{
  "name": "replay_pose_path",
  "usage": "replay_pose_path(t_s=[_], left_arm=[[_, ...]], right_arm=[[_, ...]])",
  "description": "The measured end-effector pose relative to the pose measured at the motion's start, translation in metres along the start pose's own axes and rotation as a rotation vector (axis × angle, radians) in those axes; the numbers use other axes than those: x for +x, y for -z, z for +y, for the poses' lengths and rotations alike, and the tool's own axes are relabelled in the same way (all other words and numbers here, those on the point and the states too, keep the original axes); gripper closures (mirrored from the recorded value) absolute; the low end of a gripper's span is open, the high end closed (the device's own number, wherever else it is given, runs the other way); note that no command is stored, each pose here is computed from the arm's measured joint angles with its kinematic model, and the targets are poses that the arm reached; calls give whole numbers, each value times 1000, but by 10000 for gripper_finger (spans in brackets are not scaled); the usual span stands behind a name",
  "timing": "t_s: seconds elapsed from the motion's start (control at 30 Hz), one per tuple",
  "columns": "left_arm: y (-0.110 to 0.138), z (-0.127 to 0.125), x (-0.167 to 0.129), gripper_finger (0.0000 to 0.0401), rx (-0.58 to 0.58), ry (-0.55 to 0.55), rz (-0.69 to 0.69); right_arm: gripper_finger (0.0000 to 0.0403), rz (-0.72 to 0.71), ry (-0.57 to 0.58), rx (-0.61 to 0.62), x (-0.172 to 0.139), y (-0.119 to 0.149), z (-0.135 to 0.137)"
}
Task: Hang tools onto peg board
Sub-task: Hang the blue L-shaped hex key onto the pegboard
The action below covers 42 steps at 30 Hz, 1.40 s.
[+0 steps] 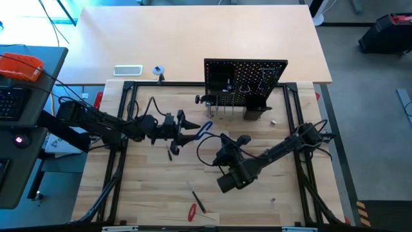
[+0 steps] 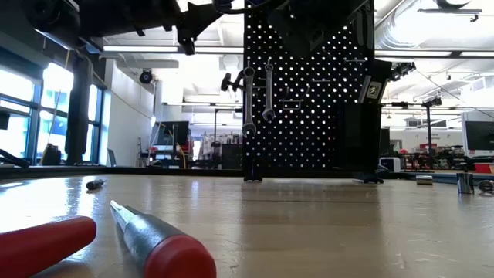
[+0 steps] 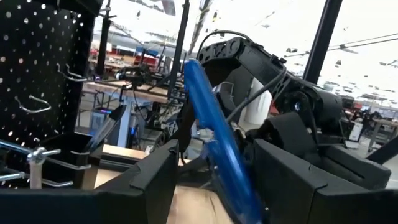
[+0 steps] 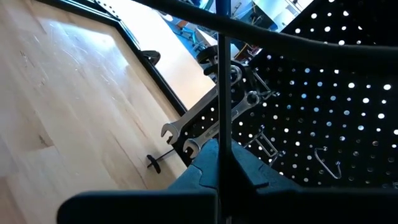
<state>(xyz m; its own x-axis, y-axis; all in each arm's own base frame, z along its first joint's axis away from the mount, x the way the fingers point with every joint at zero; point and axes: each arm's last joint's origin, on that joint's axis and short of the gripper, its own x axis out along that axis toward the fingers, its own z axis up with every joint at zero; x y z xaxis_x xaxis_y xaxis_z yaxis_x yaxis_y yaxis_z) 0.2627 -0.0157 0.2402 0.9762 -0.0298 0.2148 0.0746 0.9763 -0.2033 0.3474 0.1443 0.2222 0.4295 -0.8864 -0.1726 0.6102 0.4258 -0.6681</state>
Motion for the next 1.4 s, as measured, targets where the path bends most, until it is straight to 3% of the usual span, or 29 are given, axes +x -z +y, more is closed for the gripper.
replay_pose_path(t_s=[0.47, 0.6, 0.83, 1.13, 1.23, 1.4], left_arm=[[-3, -5, 15, 207, 69, -82, 85], [-3, -5, 15, 253, 98, -94, 83], [-2, -11, 15, 383, 185, -70, 94], [-2, -14, 14, 389, 265, -52, 94], [-5, -15, 13, 389, 296, -42, 83], [-13, -16, 10, 389, 361, -40, 66]], right_arm=[[403, 11, 3, 15, 4, -1, 0], [403, 22, -5, 14, 4, 0, 0], [395, 29, -5, -4, 6, 0, 0], [378, 103, -57, 3, 7, 1, 1], [358, 79, -68, 1, -2, 1, 2], [284, 65, -74, 22, -17, -9, -9]])
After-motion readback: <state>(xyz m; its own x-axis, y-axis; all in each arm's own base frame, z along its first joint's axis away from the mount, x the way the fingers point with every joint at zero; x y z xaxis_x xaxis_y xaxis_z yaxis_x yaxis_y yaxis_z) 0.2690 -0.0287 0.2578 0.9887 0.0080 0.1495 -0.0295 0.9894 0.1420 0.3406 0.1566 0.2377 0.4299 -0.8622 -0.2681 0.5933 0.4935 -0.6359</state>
